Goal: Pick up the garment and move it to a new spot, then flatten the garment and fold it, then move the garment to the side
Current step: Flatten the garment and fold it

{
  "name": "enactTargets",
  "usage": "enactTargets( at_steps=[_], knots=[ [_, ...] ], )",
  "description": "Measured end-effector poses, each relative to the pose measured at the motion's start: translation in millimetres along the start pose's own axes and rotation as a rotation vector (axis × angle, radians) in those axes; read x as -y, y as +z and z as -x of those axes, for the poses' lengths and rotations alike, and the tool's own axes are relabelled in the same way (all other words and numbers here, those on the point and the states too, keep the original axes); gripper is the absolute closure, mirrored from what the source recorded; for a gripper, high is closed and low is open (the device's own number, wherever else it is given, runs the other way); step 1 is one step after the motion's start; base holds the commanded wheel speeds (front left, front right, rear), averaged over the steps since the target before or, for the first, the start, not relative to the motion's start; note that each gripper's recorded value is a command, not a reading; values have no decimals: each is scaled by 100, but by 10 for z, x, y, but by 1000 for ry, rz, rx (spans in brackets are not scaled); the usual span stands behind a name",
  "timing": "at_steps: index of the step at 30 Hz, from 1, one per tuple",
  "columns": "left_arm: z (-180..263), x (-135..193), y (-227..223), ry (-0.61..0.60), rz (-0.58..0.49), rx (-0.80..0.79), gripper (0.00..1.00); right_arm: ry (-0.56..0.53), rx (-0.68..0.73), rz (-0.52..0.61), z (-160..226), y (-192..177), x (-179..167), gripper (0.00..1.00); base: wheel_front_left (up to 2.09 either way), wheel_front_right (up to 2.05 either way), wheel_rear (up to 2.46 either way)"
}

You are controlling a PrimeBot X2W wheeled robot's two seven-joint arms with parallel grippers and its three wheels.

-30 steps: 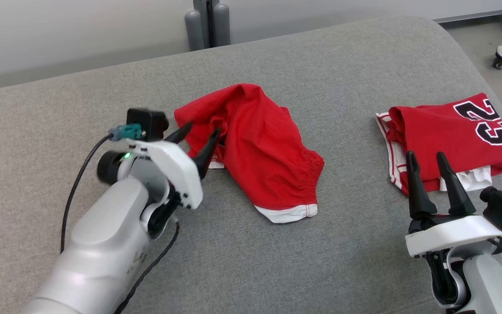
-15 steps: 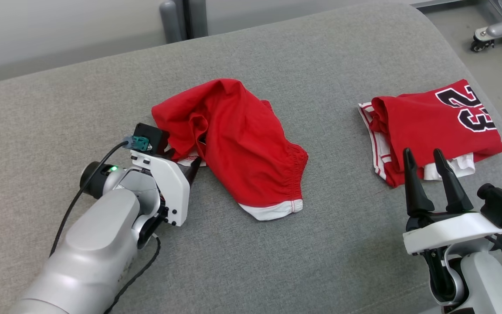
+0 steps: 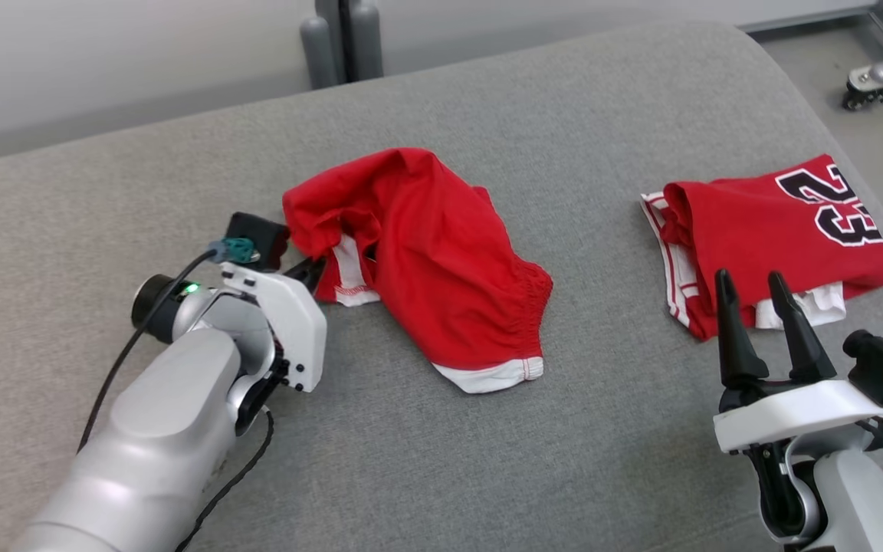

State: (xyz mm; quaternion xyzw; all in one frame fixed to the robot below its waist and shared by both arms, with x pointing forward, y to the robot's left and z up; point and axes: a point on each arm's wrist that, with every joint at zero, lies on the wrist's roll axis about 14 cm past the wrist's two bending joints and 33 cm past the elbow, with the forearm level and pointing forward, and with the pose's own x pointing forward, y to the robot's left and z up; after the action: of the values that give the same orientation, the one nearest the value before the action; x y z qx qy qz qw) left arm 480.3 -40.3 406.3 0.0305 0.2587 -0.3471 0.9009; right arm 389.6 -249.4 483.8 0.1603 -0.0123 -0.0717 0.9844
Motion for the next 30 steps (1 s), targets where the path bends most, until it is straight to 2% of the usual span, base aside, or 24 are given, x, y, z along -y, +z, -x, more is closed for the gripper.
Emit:
enactTargets(
  at_steps=[3, 7, 14, 18, 26, 27, 28, 30],
  knots=[
    [157, -94, 64, 35, 35, 52, 100, 12, -3, -4, 36, -9, -36, 0, 0, 0, 0],
    [418, -165, -67, 64, 106, 54, 100, 43, -14, -8, 40, -36, -130, 0, 0, 0, 0],
    [1031, -594, -210, 230, 206, 92, 100, 84, -34, 0, 8, -63, -239, 0, 0, 0, 0],
    [1355, -850, -254, 308, 216, 109, 100, 115, -51, 5, -41, -96, -335, 0, 0, 0, 0],
    [1413, -1228, -191, 334, 215, 118, 100, 169, -98, 13, -159, -229, -525, 0, 0, 0, 0],
    [1398, -1267, -210, 336, 218, 98, 80, 173, -100, 14, -169, -237, -539, 0, 0, 0, 0],
    [1390, -1297, -248, 337, 220, 75, 0, 177, -103, 14, -168, -245, -555, 0, 0, 0, 0],
    [1387, -1374, -222, 346, 211, 66, 0, 176, -103, 14, -153, -240, -550, 0, 0, 0, 0]
  ],
)
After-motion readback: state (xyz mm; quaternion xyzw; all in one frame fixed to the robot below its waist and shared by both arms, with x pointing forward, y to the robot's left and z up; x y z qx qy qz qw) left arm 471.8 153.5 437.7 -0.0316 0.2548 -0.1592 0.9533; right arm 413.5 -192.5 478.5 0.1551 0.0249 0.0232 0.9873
